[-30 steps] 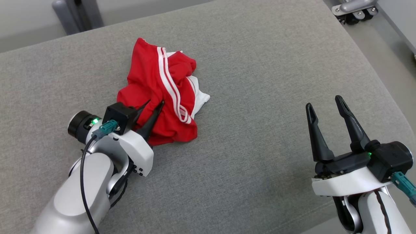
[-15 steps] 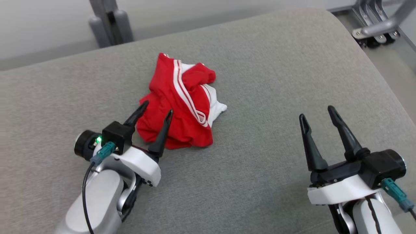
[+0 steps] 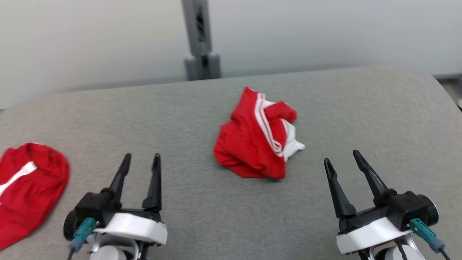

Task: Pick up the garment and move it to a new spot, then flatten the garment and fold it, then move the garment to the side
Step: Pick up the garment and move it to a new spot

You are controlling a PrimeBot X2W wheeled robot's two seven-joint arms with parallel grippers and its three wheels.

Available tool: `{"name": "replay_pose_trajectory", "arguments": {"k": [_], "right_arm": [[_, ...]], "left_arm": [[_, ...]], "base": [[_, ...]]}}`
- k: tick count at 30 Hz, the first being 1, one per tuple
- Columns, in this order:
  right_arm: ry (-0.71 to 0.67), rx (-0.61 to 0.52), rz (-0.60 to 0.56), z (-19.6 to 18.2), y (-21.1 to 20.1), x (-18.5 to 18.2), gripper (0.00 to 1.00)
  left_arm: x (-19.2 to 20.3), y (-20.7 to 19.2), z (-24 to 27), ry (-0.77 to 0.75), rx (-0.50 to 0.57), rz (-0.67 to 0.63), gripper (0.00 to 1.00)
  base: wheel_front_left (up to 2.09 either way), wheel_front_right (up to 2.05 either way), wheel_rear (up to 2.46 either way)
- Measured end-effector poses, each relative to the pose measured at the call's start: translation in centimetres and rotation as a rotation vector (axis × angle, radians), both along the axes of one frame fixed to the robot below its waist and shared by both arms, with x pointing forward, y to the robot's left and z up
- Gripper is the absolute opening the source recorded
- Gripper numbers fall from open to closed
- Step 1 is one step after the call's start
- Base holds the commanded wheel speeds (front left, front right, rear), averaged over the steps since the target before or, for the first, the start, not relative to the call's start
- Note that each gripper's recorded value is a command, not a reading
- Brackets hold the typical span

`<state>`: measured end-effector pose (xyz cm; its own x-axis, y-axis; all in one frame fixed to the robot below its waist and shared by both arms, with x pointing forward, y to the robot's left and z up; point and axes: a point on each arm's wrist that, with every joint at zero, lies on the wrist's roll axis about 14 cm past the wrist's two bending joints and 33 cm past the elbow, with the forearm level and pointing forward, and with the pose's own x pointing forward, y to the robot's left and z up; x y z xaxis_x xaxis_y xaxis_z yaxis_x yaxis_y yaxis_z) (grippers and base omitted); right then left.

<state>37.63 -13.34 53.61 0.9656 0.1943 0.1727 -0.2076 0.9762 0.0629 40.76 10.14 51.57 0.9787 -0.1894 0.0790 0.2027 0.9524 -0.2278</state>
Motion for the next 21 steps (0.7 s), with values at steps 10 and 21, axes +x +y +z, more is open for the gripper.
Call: {"name": "replay_pose_trajectory", "arguments": {"k": [10,21], "right_arm": [[-0.034,0.068,0.083,1.5,2.8,0.0,1.00],[0.026,0.030,0.062,-0.8,2.0,-2.3,1.00]], "left_arm": [[-6.4,8.8,3.6,-0.124,0.000,0.308,1.00],[-9.5,9.6,0.8,-0.057,0.039,0.319,1.00]], "base": [[0.00,0.00,0.00],[0.00,0.00,0.00]]}}
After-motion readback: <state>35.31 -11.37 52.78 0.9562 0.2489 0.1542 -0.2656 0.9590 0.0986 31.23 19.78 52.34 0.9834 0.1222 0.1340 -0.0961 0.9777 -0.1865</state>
